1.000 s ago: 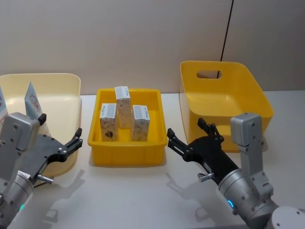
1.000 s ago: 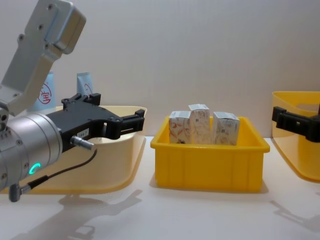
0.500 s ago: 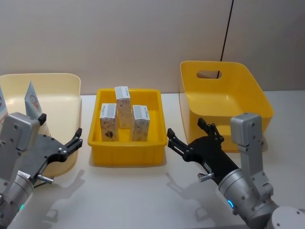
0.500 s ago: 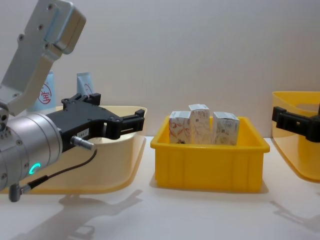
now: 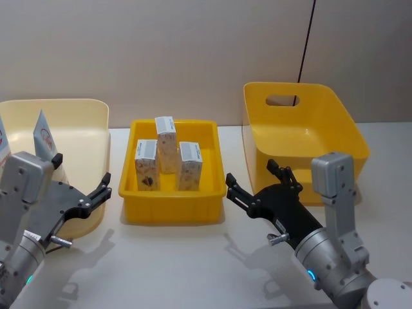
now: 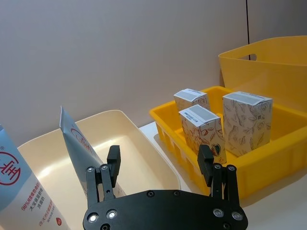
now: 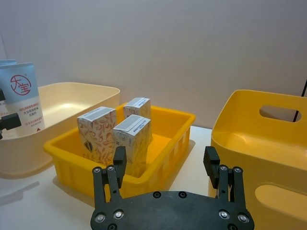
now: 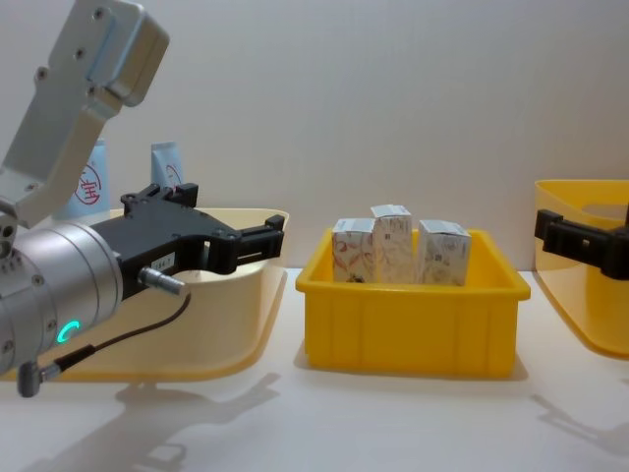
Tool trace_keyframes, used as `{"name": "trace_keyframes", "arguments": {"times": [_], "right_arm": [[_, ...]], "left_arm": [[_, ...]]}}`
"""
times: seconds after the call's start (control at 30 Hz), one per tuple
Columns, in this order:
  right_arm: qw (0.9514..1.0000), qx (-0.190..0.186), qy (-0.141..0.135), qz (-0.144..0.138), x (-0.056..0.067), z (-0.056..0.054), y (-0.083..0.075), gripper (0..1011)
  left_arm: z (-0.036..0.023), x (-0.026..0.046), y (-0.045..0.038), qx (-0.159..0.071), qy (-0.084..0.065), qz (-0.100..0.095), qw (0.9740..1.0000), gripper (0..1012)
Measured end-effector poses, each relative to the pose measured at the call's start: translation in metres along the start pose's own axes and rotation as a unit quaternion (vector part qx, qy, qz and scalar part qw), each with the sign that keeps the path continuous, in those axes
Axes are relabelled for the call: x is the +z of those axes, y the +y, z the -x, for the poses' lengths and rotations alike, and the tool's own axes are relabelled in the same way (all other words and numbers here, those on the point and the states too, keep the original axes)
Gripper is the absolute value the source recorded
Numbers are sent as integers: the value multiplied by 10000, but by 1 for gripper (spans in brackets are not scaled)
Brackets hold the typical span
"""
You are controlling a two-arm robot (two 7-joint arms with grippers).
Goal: Bimanual collaborative sorting of washing and personal care products
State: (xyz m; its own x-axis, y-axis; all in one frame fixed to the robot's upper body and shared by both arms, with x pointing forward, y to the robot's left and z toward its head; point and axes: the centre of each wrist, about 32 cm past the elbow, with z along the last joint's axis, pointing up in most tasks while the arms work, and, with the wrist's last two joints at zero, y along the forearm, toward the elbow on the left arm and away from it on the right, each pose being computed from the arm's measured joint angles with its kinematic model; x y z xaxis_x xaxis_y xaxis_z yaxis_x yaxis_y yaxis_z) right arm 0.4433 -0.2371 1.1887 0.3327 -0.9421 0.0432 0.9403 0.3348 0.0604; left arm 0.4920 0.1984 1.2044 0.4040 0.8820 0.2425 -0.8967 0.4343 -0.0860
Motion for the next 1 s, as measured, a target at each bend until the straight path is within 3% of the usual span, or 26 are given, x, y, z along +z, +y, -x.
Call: {"name": "trace_keyframes", "arguments": {"times": [1.0], "right_arm": [[10000,0,0,0,0,0,0,1001]], "left_arm": [[0,0,0,0,0,0,10000,1003]]}}
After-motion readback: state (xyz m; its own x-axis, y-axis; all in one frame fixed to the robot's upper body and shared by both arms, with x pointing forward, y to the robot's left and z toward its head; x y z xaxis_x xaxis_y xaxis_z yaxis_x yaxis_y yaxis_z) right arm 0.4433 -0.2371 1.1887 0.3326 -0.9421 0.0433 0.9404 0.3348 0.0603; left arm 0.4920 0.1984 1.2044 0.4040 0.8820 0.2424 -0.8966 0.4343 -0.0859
